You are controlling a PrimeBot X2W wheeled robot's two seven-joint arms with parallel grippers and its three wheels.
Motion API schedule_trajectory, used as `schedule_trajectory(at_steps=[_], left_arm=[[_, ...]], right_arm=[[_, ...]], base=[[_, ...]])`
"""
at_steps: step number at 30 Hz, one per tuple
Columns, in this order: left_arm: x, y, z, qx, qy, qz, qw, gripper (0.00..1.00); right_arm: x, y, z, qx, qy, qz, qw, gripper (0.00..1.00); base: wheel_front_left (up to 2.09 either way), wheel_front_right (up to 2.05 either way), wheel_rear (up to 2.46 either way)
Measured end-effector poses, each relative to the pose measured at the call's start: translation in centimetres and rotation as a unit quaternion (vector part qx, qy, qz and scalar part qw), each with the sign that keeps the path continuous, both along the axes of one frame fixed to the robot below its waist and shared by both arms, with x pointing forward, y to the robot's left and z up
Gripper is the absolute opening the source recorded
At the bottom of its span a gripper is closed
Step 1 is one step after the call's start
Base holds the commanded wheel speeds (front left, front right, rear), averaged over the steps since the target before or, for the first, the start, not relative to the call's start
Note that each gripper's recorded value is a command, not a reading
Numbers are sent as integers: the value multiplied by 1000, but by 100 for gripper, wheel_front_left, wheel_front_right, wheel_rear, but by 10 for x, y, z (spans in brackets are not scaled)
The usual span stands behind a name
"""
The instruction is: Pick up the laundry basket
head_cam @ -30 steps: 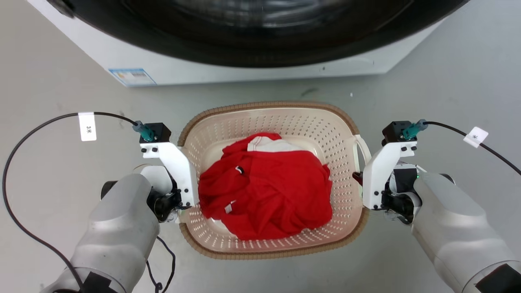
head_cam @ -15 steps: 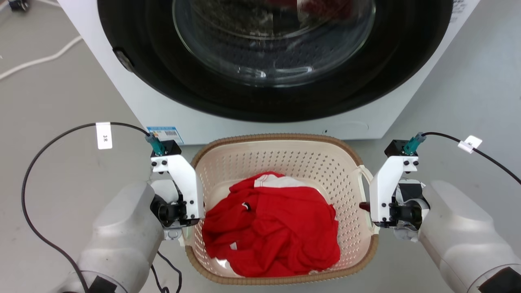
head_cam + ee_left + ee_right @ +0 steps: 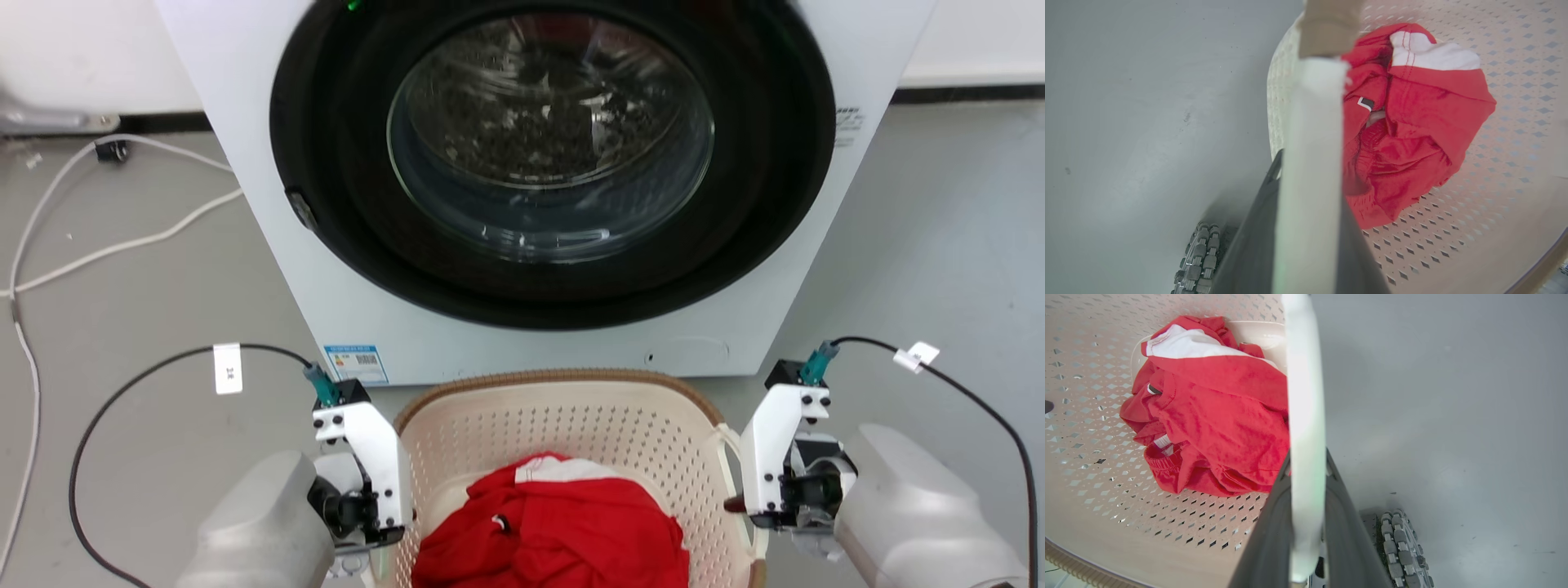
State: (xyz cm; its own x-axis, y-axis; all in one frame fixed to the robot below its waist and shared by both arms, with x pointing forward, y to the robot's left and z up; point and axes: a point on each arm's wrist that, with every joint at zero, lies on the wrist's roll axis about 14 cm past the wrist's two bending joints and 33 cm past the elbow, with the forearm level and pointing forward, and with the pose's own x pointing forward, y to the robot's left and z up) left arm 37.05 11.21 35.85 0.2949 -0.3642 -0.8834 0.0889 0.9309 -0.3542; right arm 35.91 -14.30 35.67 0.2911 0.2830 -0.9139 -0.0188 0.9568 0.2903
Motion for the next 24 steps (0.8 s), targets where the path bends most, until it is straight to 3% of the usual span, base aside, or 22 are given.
schedule_trajectory(at_steps=[11,24], left_arm=[[-20,-6,3,-10,-2,-1,1000,0],[-20,-12,3,-15,-8,-5,1000,0]], right_arm=[[-21,-7,3,-1,10,-7,1000,0],[-21,-13,3,-8,8,-12,1000,0]], base=[[0,0,0],[0,0,0]])
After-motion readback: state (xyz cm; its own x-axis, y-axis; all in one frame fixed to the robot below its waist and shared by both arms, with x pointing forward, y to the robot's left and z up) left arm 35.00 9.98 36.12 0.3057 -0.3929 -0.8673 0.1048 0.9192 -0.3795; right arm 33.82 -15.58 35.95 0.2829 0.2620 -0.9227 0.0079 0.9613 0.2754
